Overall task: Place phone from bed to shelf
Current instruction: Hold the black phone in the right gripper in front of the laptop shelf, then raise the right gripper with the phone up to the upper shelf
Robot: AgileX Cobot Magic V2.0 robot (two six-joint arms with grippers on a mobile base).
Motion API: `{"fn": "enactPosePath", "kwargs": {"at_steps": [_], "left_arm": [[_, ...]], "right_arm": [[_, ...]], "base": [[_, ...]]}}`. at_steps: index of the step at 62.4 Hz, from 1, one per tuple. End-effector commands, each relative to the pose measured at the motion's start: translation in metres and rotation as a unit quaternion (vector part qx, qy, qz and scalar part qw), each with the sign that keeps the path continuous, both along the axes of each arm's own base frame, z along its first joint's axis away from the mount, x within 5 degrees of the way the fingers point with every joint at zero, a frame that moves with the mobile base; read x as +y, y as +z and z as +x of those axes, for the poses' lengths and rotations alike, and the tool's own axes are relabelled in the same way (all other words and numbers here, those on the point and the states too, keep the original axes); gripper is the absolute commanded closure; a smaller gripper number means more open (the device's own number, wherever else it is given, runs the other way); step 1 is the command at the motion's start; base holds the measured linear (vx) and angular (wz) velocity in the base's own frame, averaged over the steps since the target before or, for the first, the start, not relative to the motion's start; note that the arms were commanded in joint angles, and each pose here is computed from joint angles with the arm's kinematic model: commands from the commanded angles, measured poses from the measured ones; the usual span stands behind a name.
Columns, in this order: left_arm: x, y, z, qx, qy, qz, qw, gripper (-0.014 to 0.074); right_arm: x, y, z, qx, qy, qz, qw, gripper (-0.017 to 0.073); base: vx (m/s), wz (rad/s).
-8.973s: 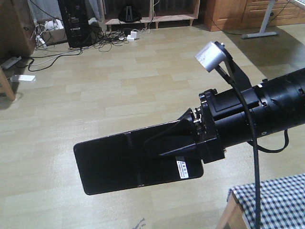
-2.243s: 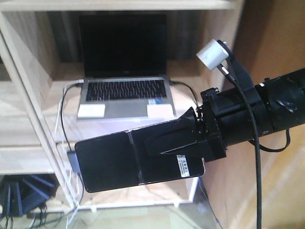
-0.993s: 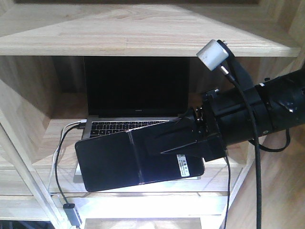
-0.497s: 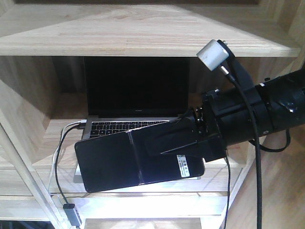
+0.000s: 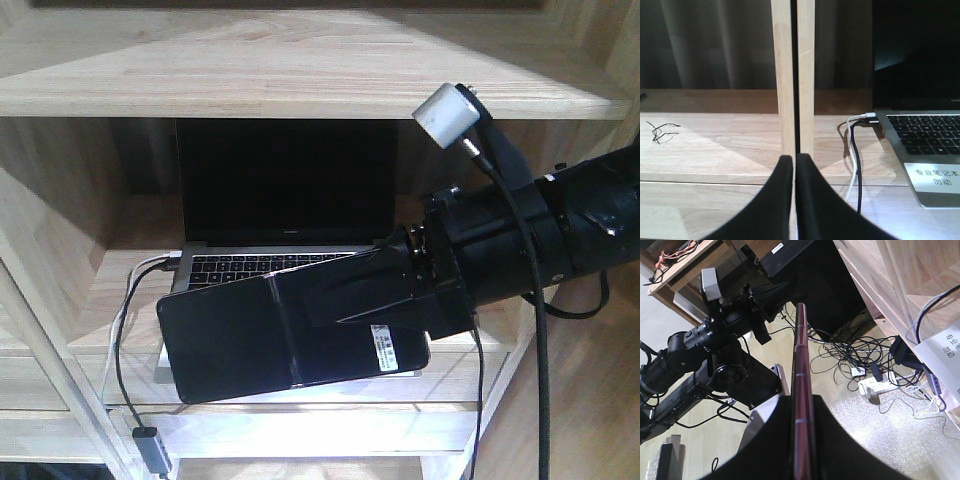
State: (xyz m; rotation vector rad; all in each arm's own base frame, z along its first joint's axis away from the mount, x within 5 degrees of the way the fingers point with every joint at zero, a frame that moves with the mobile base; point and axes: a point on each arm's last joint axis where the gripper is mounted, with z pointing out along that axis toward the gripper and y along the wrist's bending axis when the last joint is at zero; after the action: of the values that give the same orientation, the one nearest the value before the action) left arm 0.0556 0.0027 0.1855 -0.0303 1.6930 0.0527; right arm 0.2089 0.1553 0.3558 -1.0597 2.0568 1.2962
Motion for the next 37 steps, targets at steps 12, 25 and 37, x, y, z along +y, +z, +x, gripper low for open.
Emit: {"fn": "enactPosePath", "kwargs": {"at_steps": [12,25,37], "left_arm": [[0.000,0.004,0.000,-0.036,0.001,-0.003,0.999,0.0592],[0.000,0.004,0.000,-0.036,0.001,-0.003,0.999,0.0592],[0.000,0.004,0.000,-0.036,0.001,-0.003,0.999,0.0592]], "right_arm": [[0.000,0.026,-0.011,-0.001,0.020,0.063,0.998,0.0561],[-0.001,0.058,-0.015,-0.037,0.023,0.087,0.995,0.0561],[-0.003,0.105,-0.019,-0.109,0.016,0.114,0.987,0.0561]], "base": [[0.00,0.00],[0.00,0.00],[0.00,0.00]]}}
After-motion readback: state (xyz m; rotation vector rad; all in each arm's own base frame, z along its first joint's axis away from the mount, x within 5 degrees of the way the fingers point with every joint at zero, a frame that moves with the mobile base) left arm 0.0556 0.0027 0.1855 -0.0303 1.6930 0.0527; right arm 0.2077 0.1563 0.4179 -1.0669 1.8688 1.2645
